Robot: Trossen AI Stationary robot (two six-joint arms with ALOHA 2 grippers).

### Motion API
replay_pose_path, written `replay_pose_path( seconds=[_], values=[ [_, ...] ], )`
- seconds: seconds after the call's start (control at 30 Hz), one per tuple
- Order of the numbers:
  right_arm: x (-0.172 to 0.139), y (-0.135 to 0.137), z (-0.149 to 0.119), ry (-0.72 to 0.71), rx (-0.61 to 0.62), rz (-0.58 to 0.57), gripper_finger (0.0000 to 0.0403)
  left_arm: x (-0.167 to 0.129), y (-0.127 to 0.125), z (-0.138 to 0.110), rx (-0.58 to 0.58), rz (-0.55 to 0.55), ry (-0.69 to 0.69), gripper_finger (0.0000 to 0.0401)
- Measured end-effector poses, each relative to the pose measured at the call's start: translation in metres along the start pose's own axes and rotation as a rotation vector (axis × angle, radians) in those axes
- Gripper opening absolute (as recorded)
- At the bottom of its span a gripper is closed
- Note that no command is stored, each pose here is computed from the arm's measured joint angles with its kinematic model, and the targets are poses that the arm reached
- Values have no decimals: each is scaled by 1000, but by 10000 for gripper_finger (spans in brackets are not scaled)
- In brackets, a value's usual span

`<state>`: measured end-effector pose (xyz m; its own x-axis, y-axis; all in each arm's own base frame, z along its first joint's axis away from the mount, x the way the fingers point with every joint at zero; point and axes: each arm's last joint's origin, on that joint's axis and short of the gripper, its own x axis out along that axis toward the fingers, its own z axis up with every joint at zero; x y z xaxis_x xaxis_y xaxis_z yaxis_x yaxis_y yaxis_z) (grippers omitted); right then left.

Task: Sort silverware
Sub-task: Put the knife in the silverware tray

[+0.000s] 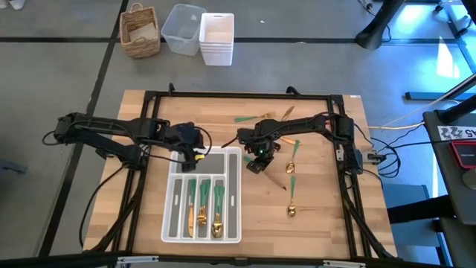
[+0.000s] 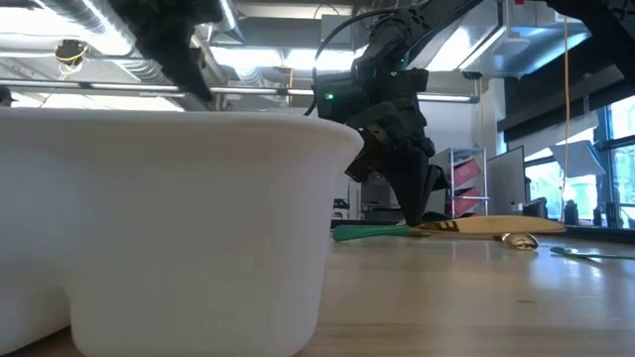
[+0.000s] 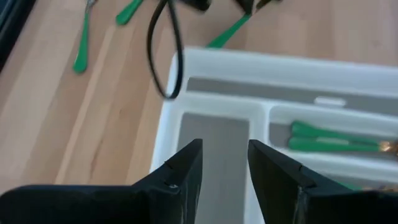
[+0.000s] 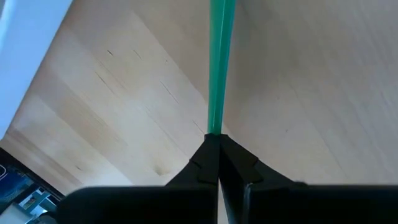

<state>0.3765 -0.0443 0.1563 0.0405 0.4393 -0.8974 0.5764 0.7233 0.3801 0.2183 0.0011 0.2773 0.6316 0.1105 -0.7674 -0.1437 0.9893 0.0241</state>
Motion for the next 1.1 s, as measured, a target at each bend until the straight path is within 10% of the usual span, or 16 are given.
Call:
replay_pose_path(
  seconds=[0.6,1.1],
  values=[
    [0,1,-2,32,4,42,5,64,-36,44,109,-88,-316,123],
    [0,1,-2,31,4,44,5,153,-62,26,243,-97,-210,123]
  ],
)
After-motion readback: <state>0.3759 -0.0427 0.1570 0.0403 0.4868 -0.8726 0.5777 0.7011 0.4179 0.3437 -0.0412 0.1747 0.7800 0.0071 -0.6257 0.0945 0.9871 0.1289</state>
